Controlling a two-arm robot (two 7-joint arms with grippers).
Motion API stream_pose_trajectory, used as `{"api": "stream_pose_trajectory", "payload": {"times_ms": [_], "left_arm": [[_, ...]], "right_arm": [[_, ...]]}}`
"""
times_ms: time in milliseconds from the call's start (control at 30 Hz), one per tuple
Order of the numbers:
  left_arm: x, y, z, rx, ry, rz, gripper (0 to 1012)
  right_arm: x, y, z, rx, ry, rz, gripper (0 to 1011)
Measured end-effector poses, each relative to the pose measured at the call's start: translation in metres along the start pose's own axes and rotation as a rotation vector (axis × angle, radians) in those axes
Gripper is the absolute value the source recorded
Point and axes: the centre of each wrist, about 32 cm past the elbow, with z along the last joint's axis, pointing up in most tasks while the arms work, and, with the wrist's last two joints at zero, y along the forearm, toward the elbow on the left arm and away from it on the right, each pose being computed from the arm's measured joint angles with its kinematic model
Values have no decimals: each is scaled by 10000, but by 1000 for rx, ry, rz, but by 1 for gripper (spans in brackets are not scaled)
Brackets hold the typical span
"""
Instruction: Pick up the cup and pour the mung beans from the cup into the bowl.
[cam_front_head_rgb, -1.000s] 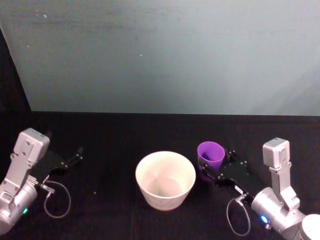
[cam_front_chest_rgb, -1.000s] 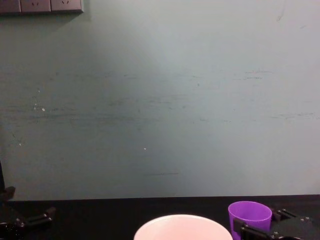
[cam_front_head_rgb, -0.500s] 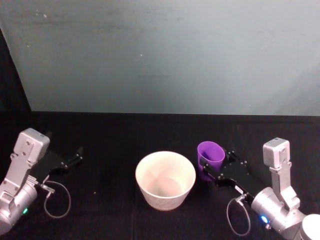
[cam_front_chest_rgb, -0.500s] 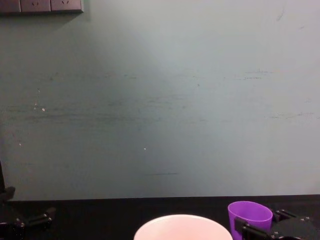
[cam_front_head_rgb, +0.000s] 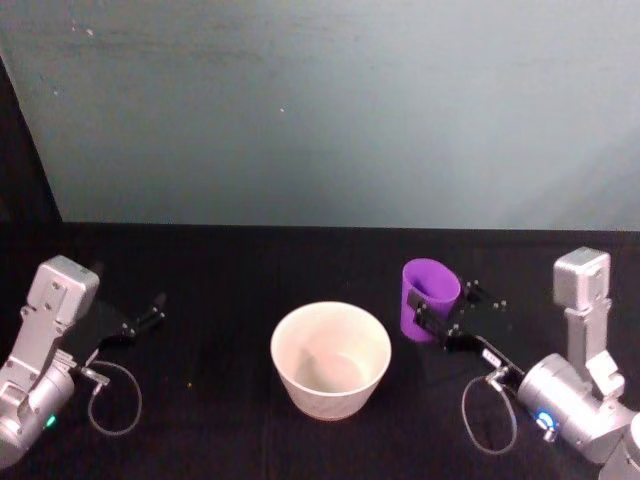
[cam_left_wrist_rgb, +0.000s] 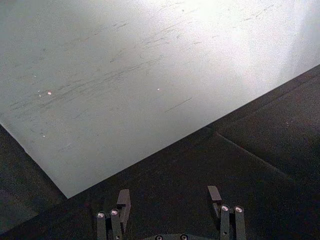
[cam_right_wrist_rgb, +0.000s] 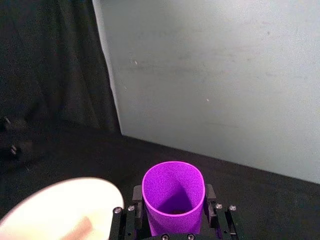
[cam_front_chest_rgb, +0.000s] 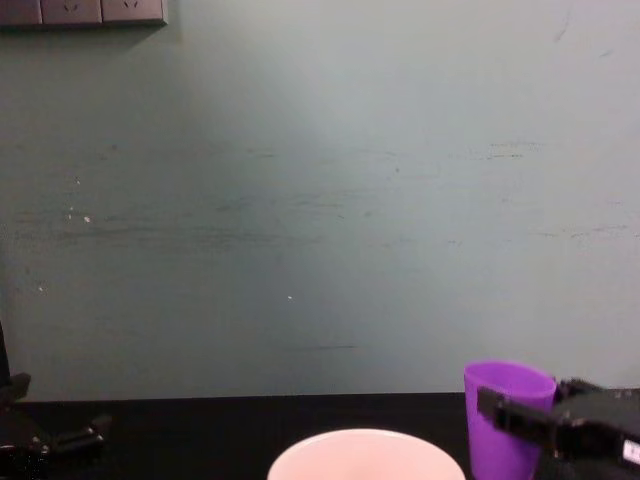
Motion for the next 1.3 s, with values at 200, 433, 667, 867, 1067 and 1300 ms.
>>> {"api": "stream_pose_trajectory", "payload": {"times_ms": [200, 433, 667, 867, 1067, 1300], "left_arm": [[0, 0, 0, 0, 0, 0, 1000], [0, 0, 0, 0, 0, 0, 1000], [0, 0, 0, 0, 0, 0, 1000], [0, 0, 0, 0, 0, 0, 1000], [0, 0, 0, 0, 0, 0, 1000], [0, 0, 0, 0, 0, 0, 1000]], "right_arm": [[15, -41, 209, 21, 36, 20, 716], [29, -92, 503, 19, 8, 32, 716], [62, -133, 729, 15, -2, 33, 715], [81, -166, 965, 14, -24, 43, 715], [75, -203, 1135, 11, -43, 41, 715], [58, -251, 1308, 9, -61, 35, 715]]}}
